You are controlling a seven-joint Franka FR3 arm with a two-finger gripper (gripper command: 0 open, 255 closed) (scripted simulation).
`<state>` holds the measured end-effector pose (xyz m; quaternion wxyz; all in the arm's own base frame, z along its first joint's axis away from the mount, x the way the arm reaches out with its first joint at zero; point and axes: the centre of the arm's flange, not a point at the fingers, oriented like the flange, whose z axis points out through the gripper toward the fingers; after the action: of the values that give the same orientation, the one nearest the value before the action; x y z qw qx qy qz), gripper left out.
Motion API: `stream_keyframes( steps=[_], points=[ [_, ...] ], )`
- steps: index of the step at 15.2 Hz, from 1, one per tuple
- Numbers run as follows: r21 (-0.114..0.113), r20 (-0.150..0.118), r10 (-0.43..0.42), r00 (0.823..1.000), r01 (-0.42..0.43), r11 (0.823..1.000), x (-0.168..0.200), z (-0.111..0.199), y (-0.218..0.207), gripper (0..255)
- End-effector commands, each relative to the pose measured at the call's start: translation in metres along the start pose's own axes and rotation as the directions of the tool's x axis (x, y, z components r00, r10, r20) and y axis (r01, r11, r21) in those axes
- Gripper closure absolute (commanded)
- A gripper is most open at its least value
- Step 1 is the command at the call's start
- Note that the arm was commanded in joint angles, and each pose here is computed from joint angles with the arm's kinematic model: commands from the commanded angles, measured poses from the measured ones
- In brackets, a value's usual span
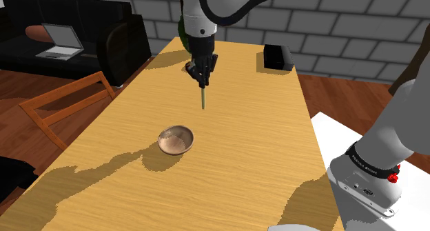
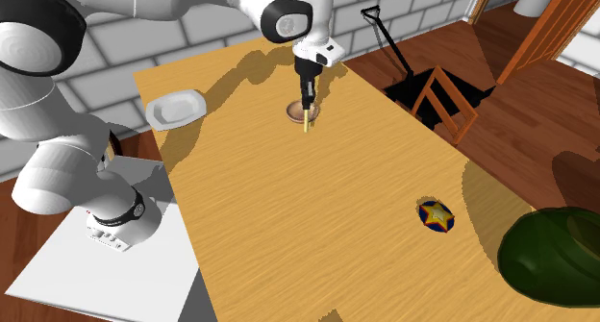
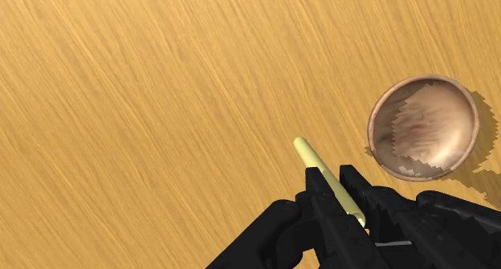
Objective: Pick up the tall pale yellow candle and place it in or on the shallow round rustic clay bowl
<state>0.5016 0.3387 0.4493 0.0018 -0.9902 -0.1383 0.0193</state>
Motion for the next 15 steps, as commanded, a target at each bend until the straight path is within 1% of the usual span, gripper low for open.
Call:
stream_keyframes(
  steps=[1, 7, 15],
  points=[
    [0.000, 0.000, 0.000, 1.000, 0.000, 1.000, -0.001, -0.010, 0.000, 255],
    [0.000, 0.000, 0.000, 1.000, 0.000, 1.000, -0.002, -0.040, 0.000, 255],
    [0.000, 0.000, 0.000, 1.000, 0.000, 1.000, 0.000, -0.071, -0.101, 255]
  ],
)
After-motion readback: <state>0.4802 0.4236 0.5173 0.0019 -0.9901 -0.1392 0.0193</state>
